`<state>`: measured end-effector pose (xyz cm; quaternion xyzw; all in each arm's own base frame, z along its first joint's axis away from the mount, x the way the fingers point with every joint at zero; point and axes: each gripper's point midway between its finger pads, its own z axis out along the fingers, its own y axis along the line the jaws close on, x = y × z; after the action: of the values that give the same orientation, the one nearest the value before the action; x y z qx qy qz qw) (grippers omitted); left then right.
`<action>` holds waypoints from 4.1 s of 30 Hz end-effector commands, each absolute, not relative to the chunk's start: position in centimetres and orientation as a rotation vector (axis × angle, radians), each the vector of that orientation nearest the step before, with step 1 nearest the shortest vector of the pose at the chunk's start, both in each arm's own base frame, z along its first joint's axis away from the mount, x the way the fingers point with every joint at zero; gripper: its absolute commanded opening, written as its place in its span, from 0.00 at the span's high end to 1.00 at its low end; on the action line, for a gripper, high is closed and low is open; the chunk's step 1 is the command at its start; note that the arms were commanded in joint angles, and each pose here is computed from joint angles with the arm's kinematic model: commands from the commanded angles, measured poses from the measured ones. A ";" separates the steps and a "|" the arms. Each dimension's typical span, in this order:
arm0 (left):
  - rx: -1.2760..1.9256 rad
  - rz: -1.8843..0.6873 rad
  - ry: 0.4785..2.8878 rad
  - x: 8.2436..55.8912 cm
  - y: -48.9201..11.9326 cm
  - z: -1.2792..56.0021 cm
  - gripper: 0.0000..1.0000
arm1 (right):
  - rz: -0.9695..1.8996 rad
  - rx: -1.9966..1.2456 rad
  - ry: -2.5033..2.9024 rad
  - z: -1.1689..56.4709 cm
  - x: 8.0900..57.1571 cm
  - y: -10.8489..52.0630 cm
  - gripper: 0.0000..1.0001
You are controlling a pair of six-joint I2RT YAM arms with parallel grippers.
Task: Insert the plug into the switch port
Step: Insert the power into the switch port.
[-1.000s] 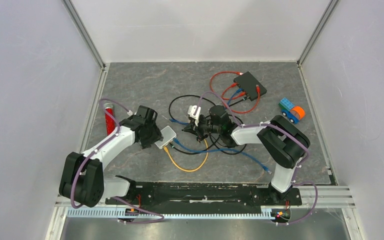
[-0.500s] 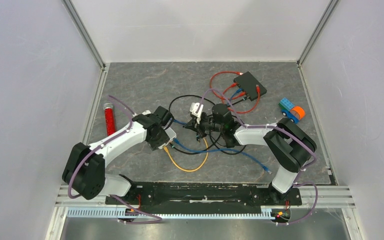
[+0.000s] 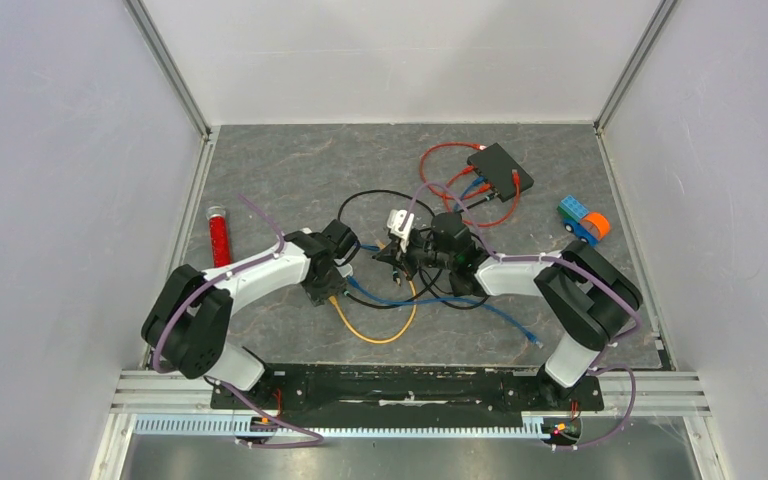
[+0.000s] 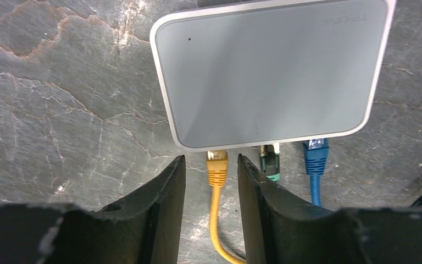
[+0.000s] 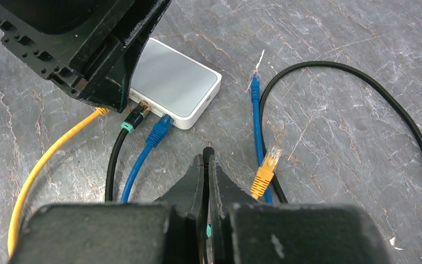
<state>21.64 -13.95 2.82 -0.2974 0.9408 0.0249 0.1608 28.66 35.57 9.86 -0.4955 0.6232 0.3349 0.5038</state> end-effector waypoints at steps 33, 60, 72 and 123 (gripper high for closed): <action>-0.059 -0.466 2.208 24.6 -16.1 10.2 0.98 | 1.304 -0.784 1.355 16.9 28.0 32.6 1.00; -0.014 -0.579 2.162 24.8 -17.9 10.8 0.98 | 1.393 -0.642 1.315 18.4 29.4 33.6 1.00; -0.023 -0.598 2.163 24.4 -17.9 10.7 0.98 | 1.365 -0.717 1.379 17.1 29.7 35.5 1.00; 0.216 -0.517 2.172 23.9 -17.6 10.7 0.98 | 1.283 -1.097 1.507 14.8 28.5 37.9 1.00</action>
<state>22.92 -15.39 7.18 0.0371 0.9032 -0.1633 0.3953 28.33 36.48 13.68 -0.4128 0.6269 0.5123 0.4172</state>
